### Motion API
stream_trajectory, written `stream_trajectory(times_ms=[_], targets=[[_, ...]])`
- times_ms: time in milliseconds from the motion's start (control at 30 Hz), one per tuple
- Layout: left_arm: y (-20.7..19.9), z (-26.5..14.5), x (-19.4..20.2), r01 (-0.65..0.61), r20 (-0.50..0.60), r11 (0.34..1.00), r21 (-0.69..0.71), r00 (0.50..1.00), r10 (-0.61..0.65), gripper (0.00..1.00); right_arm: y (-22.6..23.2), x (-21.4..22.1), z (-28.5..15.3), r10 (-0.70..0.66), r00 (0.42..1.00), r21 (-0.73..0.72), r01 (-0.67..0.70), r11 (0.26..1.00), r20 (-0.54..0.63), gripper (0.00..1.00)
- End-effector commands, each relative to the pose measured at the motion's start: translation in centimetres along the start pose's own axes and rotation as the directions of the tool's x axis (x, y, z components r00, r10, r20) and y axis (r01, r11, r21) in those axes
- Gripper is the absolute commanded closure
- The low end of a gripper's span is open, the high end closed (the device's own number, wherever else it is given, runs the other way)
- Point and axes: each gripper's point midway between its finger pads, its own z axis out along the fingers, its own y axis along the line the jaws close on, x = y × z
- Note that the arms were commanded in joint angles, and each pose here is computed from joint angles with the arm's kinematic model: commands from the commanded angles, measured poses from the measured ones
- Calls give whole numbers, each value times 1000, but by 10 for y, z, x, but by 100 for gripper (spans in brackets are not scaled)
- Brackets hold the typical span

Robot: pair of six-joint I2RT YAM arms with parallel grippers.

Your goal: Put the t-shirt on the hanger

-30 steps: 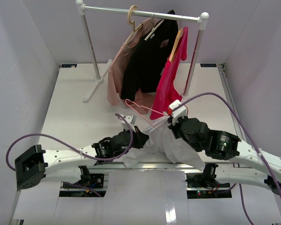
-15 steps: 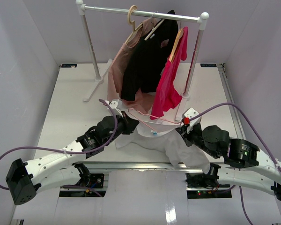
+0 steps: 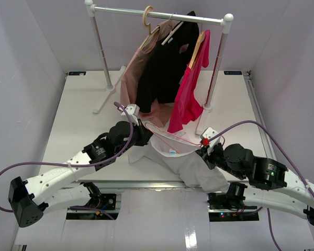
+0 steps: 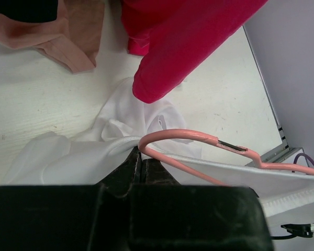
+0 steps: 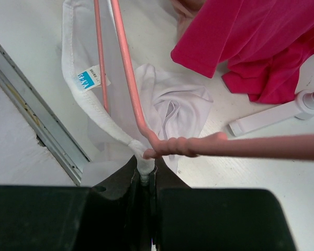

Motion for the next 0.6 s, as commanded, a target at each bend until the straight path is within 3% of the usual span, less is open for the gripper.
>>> stream_trajectory(times_ms=[0,333,567], targets=[[-4,-15,-35,-29,72,999,-19,997,31,100,4,-10,-6,-40,999,-46,41,998,16,92],[10,-30,-59,-55,93,994,-91,994,64,100,0,-14,-17,-24,1000,-39,24,999,12,92],[8,-45,-86,-57,133,996,-67,989,66,100,0,-13,-19,-36,999,-48,36,998,-2,92]])
